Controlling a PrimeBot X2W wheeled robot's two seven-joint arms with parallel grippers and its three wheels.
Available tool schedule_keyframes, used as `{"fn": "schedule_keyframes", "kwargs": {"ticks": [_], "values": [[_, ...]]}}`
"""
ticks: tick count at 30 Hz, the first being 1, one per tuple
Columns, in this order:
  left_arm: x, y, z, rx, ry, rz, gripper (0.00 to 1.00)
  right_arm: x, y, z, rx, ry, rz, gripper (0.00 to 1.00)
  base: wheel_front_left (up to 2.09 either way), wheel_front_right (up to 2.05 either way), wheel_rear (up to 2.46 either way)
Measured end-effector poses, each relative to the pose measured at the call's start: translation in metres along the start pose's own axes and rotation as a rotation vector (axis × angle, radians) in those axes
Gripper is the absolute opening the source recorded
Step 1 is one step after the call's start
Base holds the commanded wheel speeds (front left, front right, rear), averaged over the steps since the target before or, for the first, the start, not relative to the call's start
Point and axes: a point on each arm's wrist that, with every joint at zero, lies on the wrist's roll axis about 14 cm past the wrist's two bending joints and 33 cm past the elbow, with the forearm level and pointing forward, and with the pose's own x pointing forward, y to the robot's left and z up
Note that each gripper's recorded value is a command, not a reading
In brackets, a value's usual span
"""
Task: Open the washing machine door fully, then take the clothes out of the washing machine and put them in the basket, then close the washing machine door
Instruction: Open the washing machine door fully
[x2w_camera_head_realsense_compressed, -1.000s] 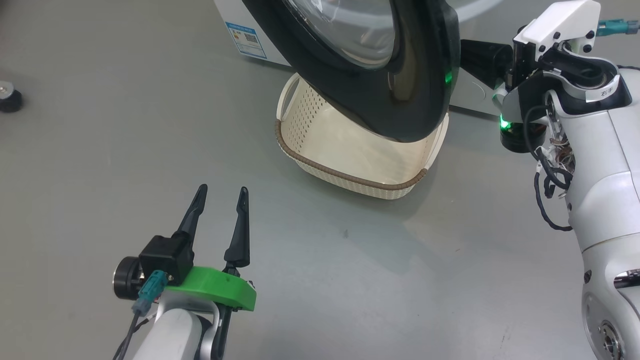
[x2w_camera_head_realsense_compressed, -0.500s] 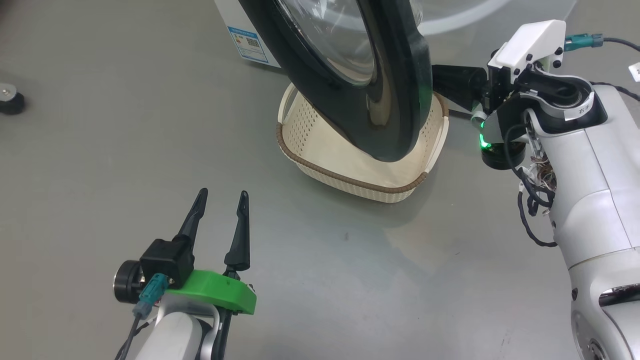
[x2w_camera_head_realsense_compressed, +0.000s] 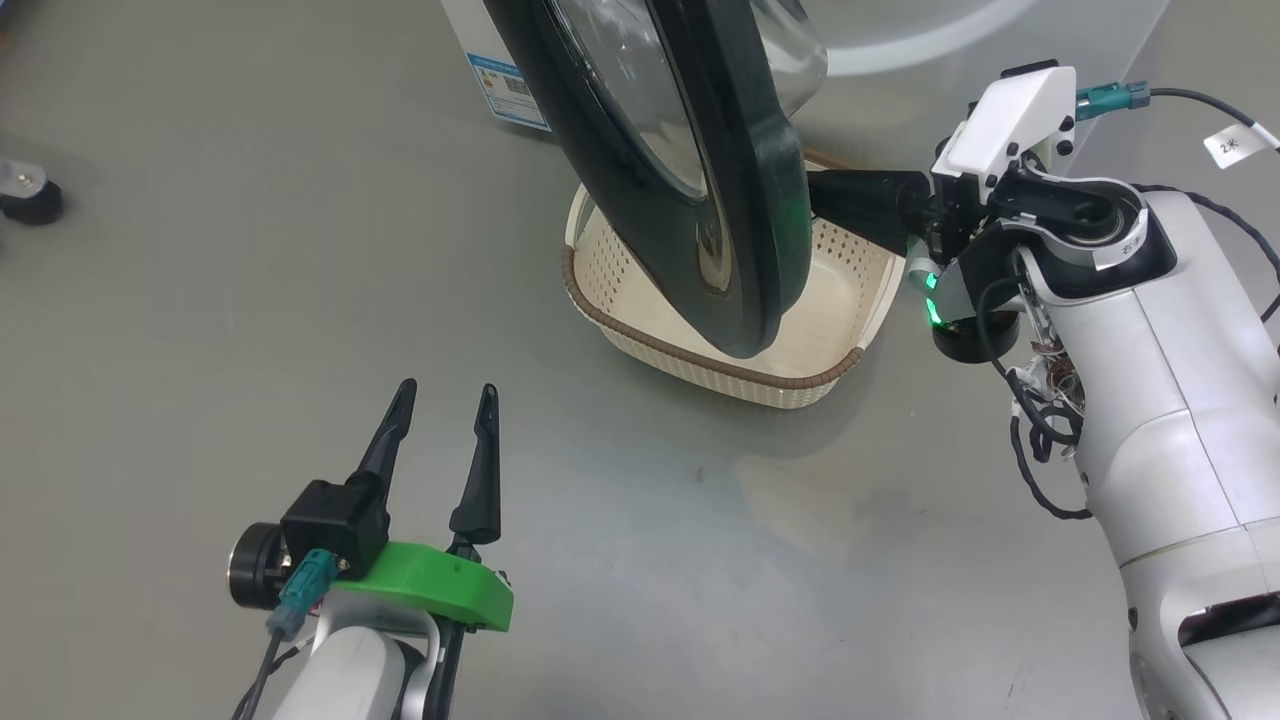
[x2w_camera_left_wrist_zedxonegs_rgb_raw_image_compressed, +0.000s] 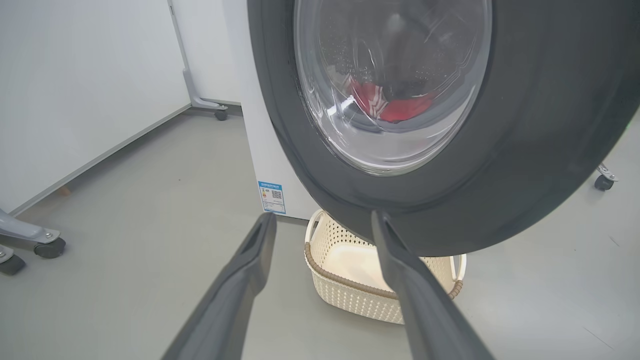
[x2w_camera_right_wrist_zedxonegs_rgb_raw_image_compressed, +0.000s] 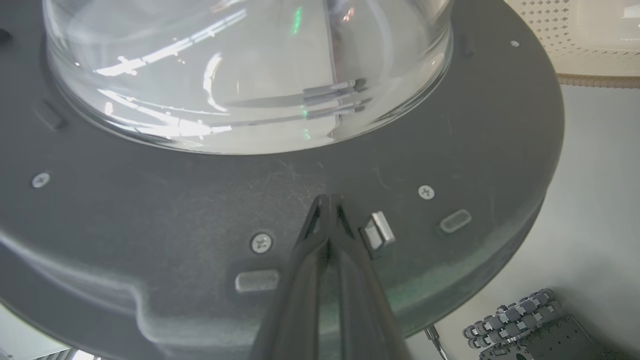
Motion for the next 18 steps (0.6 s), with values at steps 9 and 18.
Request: {"fn": "schedule_keyframes", "kwargs": {"ticks": [9,18], "values": [[-0.002,0.002,0.002,0.001,-0.004,0.009,1.00,0.009,0.005,-0.024,-0.003,0.079,0.037,0.00,0.00,0.00,0.00],[-0.003,0.003,0.002,0.003,-0.004,0.012,1.00,0.018,0.018,-0.053,-0.003,0.176,0.099,0.00,0.00,0.00,0.00]]}}
